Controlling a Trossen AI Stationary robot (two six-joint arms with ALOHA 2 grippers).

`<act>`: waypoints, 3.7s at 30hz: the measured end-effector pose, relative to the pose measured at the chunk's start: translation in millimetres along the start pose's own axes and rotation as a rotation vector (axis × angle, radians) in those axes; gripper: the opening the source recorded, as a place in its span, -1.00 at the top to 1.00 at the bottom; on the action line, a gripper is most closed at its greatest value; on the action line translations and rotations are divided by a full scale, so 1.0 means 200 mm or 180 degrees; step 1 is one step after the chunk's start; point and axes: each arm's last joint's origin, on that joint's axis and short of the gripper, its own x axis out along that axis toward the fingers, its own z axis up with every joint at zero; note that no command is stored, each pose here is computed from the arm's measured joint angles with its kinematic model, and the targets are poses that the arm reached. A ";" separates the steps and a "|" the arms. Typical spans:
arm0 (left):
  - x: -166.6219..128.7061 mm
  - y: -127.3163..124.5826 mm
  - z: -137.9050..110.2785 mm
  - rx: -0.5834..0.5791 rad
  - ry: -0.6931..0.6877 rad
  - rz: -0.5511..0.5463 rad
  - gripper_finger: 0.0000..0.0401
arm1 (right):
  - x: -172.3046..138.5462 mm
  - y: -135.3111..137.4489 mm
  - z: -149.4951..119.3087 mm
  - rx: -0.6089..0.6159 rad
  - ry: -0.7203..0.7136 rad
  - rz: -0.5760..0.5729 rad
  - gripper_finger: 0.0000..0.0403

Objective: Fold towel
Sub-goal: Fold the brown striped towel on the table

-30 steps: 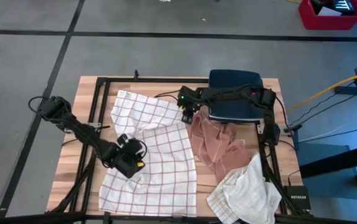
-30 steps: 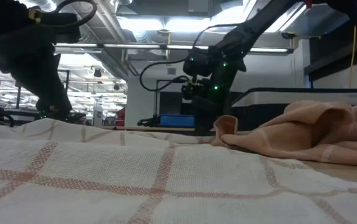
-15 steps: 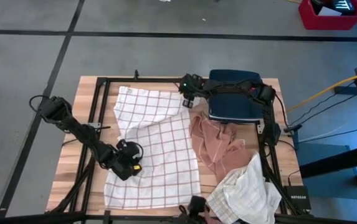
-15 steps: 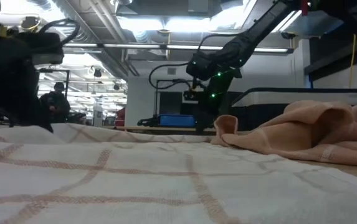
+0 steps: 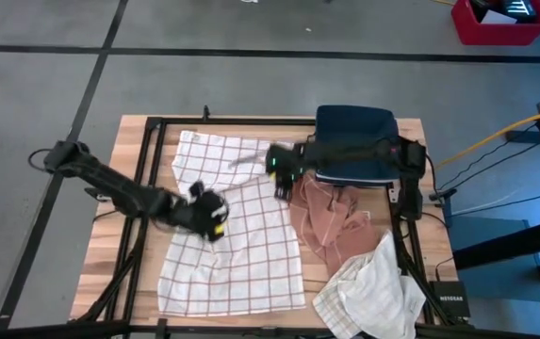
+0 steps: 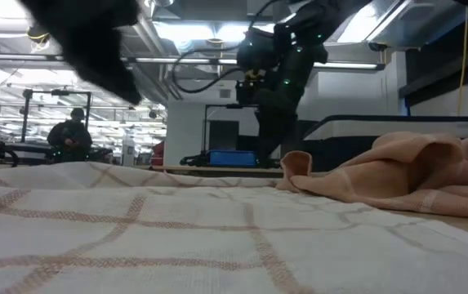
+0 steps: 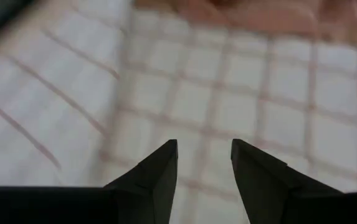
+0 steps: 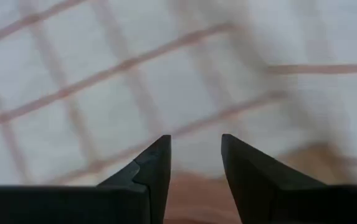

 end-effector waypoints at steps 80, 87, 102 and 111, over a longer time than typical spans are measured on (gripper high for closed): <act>0.78 1.34 0.16 -0.0438 0.0868 0.0767 0.29 | 0.26 0.68 -0.40 0.0150 -0.0510 -0.0193 0.28; 0.40 1.01 0.36 0.0058 0.0529 0.0254 0.29 | 0.26 0.68 -0.39 0.0156 -0.0563 -0.0259 0.28; -0.19 0.34 -0.24 -0.0116 0.1312 -0.0951 0.29 | 0.26 0.69 -0.37 0.0114 -0.0696 -0.0211 0.28; -0.10 0.28 -0.61 -0.0636 0.1992 -0.0695 0.29 | 0.10 0.77 -0.17 -0.0380 -0.1208 -0.0117 0.28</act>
